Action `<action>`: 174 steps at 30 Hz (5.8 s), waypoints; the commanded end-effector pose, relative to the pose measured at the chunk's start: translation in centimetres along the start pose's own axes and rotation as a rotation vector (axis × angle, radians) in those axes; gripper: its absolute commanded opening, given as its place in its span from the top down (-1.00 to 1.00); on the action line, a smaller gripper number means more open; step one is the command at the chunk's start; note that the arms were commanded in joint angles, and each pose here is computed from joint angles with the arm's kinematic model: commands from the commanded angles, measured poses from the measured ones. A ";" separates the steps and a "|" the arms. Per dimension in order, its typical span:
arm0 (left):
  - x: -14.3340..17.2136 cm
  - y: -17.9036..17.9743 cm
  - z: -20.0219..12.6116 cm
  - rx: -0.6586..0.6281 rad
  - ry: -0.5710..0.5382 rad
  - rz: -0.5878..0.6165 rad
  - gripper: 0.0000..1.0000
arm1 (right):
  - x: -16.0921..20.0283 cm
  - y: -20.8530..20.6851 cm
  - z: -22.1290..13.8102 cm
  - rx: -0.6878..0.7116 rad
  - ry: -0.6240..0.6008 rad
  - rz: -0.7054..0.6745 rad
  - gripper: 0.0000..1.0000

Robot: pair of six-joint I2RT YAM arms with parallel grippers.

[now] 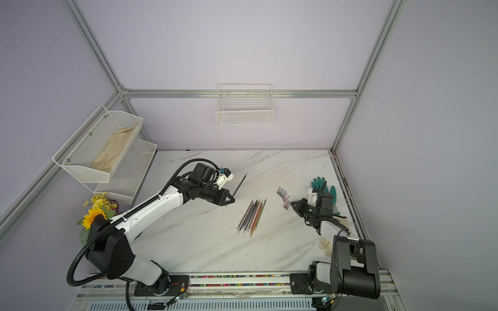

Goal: Remove the protective cover of the pencils
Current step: Place the protective sleeve at the center of the board, then place the pencil at the center of the board, then adjust the protective sleeve at the center of the board, then reset both arms

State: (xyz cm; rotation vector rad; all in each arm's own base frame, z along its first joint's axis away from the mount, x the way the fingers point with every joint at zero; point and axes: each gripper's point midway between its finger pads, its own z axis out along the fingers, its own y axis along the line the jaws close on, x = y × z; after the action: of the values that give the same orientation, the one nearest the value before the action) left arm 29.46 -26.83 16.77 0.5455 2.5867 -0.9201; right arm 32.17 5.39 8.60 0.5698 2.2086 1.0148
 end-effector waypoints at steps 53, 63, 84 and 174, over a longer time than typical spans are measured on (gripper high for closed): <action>5.2 7.6 10.1 -0.197 0.117 -0.124 0.72 | -1.5 1.0 -0.5 0.011 -0.063 -0.149 1.00; 5.7 8.1 10.4 -0.217 0.151 -0.134 0.72 | -1.5 1.1 -0.7 0.010 -0.069 -0.151 1.00; -0.8 -0.3 -0.5 -0.118 -0.034 0.061 0.57 | 2.4 5.2 2.1 0.029 -0.018 -0.273 1.00; -0.6 5.4 -19.5 -0.728 -1.082 0.405 -1.00 | -11.2 12.5 -13.4 0.231 -1.048 -0.677 -0.94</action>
State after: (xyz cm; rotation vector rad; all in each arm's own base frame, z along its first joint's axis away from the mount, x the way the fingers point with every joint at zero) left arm 28.01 -12.32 27.93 0.2663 1.6188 -0.1833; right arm 32.00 0.46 28.34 0.3797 1.4654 0.2259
